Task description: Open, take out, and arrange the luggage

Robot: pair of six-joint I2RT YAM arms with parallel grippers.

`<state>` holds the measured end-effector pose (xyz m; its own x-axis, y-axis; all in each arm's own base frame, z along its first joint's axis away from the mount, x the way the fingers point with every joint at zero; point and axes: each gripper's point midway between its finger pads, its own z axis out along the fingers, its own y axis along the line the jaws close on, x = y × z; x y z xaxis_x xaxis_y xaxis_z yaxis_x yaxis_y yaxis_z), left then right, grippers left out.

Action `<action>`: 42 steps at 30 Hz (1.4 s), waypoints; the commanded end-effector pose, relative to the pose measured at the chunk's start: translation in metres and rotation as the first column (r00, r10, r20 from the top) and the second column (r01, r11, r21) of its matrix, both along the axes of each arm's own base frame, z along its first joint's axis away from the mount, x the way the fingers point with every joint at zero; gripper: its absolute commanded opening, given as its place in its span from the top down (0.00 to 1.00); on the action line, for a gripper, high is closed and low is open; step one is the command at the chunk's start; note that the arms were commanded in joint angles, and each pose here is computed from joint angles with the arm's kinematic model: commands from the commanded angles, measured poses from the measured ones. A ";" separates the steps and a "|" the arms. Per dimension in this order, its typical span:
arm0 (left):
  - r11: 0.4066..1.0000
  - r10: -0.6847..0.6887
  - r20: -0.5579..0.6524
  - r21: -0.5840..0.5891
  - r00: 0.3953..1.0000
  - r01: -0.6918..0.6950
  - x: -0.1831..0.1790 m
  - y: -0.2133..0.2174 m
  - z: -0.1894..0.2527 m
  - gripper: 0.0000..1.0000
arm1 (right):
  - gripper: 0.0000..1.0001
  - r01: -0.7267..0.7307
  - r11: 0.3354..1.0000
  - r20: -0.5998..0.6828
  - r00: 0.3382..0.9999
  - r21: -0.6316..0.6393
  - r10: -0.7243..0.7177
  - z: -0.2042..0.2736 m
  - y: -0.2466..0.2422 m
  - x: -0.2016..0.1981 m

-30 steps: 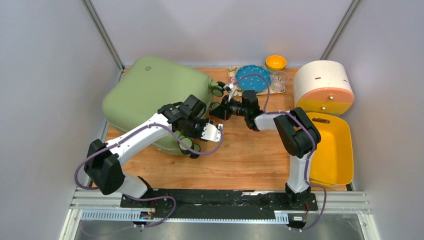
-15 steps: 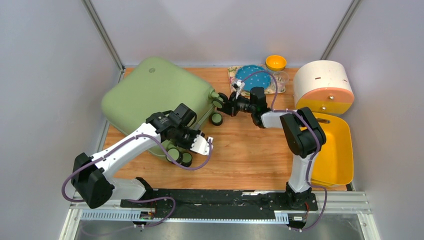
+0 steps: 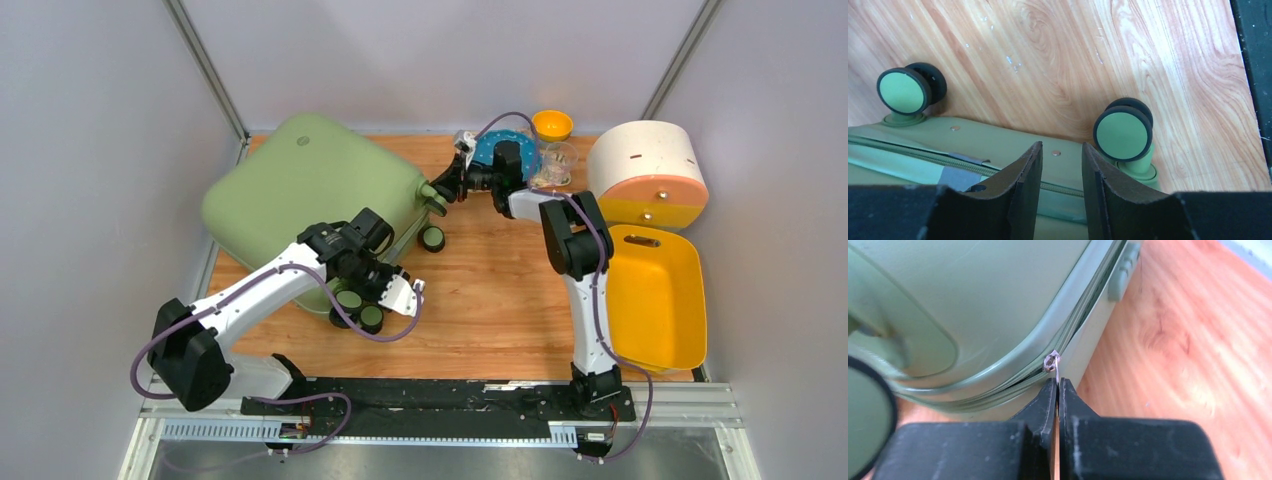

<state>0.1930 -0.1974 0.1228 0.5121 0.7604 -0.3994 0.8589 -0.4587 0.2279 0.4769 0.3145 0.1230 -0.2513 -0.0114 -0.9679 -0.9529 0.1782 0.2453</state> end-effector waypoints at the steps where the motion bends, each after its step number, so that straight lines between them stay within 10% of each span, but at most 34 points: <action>1: 0.970 0.083 -0.304 0.241 0.949 -0.007 -0.069 0.061 -0.030 0.57 | 1.00 0.066 0.989 0.243 0.965 0.129 -0.096 0.040 -0.014 0.064; 6: 0.978 0.154 -0.265 0.178 0.952 -0.109 -0.046 0.037 -0.015 0.44 | 1.00 -0.059 0.985 0.288 0.958 0.162 0.010 0.044 0.013 0.038; 11: 0.947 0.259 -0.126 -0.160 0.957 -0.278 0.018 -0.032 0.058 0.24 | 1.00 -0.144 0.976 0.310 0.947 0.161 0.089 0.046 0.024 0.001; 16: 0.722 0.491 -0.071 -0.524 0.868 -0.452 0.093 -0.084 0.157 0.19 | 1.00 -0.172 0.972 0.292 0.949 0.158 0.120 0.043 0.025 -0.017; 19: 0.452 0.744 -0.078 -0.672 0.664 -0.586 0.157 -0.075 0.207 0.21 | 1.00 -0.184 0.971 0.295 0.946 0.156 0.132 0.046 0.026 -0.023; 24: -0.038 0.985 -0.135 -0.779 0.108 -0.626 0.275 0.047 0.259 0.21 | 1.00 -0.201 0.968 0.296 0.943 0.150 0.150 0.047 0.026 -0.030; 27: -0.187 0.981 -0.175 -0.773 -0.080 -0.606 0.322 0.108 0.257 0.21 | 1.00 -0.201 0.968 0.306 0.940 0.149 0.148 0.048 0.026 -0.031; 35: -0.276 0.897 -0.081 -0.871 -0.435 -0.406 0.389 0.271 0.274 0.25 | 1.00 -0.213 0.966 0.322 0.934 0.145 0.157 0.051 0.022 -0.038; 42: -0.220 0.840 0.023 -0.899 -0.542 -0.379 0.412 0.353 0.242 0.27 | 1.00 -0.224 0.964 0.305 0.936 0.141 0.173 0.053 0.021 -0.046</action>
